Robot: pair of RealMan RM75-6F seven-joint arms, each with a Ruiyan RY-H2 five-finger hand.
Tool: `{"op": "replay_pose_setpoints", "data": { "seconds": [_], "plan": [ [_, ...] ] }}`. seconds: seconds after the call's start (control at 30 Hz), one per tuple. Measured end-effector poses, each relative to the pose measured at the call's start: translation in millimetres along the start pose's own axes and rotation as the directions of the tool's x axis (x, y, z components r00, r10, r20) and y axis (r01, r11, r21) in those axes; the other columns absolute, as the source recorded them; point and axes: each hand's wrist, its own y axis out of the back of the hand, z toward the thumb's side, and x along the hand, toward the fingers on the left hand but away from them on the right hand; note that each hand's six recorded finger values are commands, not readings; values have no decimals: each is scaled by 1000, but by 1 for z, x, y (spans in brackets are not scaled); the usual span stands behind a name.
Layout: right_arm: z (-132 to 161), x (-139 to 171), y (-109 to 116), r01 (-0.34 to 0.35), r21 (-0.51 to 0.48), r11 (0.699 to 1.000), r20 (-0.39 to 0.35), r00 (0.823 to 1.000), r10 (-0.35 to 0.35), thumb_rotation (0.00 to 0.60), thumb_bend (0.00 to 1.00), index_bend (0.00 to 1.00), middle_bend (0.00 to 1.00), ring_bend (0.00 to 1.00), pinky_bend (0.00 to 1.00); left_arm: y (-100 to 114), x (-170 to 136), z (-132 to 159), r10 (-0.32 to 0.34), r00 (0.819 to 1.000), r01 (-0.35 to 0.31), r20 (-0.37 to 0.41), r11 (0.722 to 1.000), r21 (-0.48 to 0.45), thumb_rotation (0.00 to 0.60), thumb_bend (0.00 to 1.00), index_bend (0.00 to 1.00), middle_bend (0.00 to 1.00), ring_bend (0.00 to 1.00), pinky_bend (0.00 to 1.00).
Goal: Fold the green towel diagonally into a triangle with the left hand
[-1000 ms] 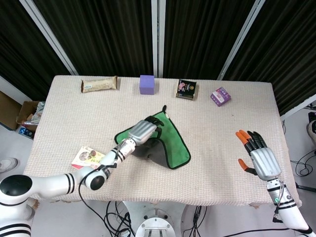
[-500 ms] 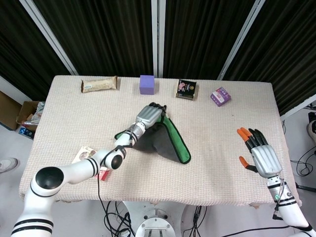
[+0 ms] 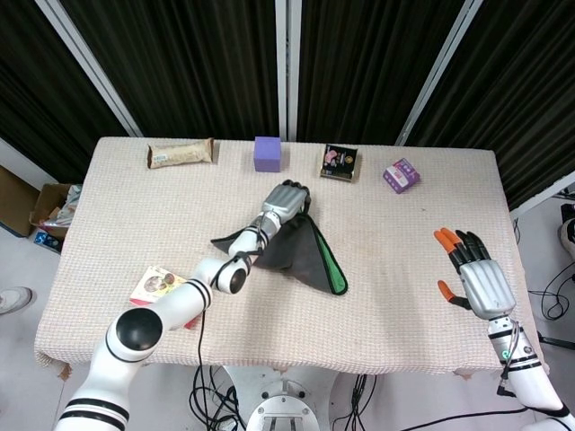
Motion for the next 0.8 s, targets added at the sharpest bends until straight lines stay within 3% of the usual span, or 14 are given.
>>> {"op": "replay_pose_setpoints", "data": {
  "seconds": [0.3,0.37,0.5,0.8],
  "plan": [
    [-1,-2,2,-2,2,1000,10,1000,2,600,268,79,67,0,0,0,10,-2,-6,999,6,-40,1000,7,600,571,599,187,131,100],
    [-2,-2,2,-2,2,1000,13,1000,2,600,268,79,67,0,0,-2,11,-5,-15,999,16,-52,1000,16,600,537,490,157,124,100],
    [-1,-2,2,-1,2,1000,14,1000,1,600,269,79,67,0,0,-7,12,-10,-20,997,22,-71,999,29,600,332,236,91,111,100],
    [6,0,3,8,2,1000,-13,1000,-8,600,268,79,67,0,0,7,0,-20,82,996,-81,-30,996,37,600,312,197,58,106,100]
  ]
}}
